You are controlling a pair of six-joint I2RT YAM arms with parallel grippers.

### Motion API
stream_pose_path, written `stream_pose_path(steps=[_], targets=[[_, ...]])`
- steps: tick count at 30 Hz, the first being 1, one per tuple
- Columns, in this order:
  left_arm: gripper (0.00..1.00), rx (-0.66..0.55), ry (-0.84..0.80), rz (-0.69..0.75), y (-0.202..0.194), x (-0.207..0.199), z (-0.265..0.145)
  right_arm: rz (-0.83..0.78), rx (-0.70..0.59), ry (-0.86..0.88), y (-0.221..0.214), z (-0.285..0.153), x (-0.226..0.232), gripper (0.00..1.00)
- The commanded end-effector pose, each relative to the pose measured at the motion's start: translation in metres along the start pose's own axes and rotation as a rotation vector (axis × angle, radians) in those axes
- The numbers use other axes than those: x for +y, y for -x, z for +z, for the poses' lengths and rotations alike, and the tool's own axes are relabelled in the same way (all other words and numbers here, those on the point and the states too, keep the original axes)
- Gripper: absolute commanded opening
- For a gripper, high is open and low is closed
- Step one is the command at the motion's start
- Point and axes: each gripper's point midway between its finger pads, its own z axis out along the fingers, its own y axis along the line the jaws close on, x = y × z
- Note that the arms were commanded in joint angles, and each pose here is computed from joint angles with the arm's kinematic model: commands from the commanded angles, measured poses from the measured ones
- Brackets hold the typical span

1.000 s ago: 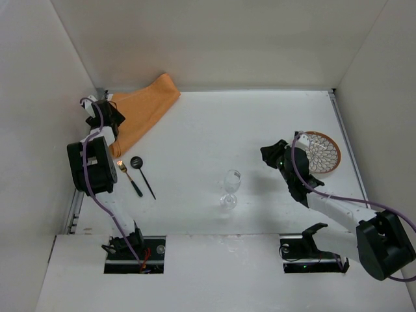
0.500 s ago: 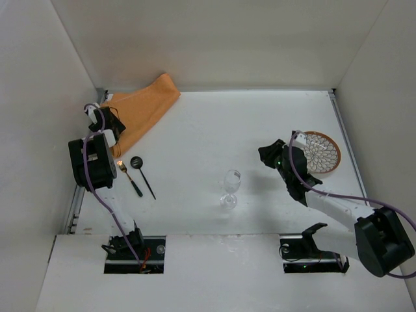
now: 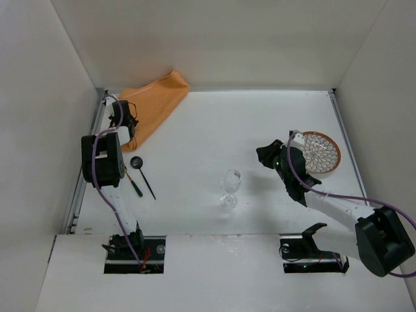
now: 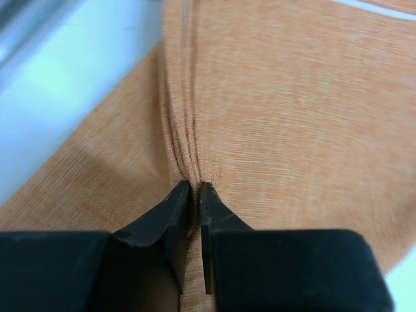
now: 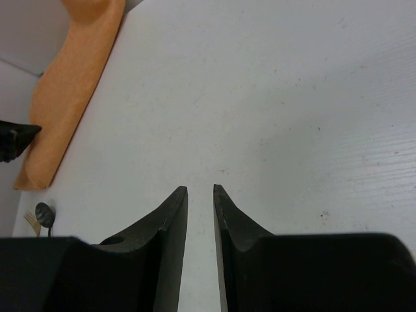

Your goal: Set the dinner table for one person

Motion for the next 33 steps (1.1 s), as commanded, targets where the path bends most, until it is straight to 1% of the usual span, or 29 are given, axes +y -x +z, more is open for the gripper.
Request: stream_pose_path(steps=[1, 6, 9, 13, 17, 21, 26, 29, 31, 33], targets=[[0.05, -0.118, -0.184, -0.011, 0.038, -0.077, -0.013, -0.001, -0.064, 0.063, 0.023, 0.001, 0.025, 0.28], [0.04, -0.153, -0.302, 0.022, 0.045, -0.129, -0.03, -0.004, -0.065, 0.053, 0.022, 0.003, 0.023, 0.28], [0.03, -0.157, -0.382, 0.042, 0.038, -0.161, -0.046, -0.003, -0.067, 0.053, 0.022, 0.004, 0.023, 0.28], [0.02, -0.154, -0.505, 0.071, 0.02, -0.203, -0.078, -0.004, -0.068, 0.044, 0.022, 0.005, 0.021, 0.28], [0.02, -0.147, -0.64, 0.117, -0.017, -0.239, -0.123, -0.004, -0.068, 0.044, 0.022, 0.005, 0.021, 0.28], [0.02, -0.099, -0.77, 0.204, -0.072, -0.269, -0.163, 0.004, -0.077, 0.043, 0.023, 0.004, 0.02, 0.28], [0.02, -0.046, -0.885, 0.318, -0.129, -0.297, -0.199, 0.011, -0.088, 0.042, 0.025, 0.001, 0.019, 0.28], [0.02, -0.015, -0.944, 0.35, -0.154, -0.309, -0.215, 0.009, -0.103, 0.042, 0.029, -0.002, 0.018, 0.29], [0.02, 0.009, -0.972, 0.363, -0.168, -0.313, -0.222, 0.015, -0.122, 0.033, 0.035, -0.005, 0.012, 0.33], [0.03, 0.035, -0.999, 0.37, -0.179, -0.313, -0.228, 0.031, -0.141, 0.023, 0.041, -0.007, 0.007, 0.41]])
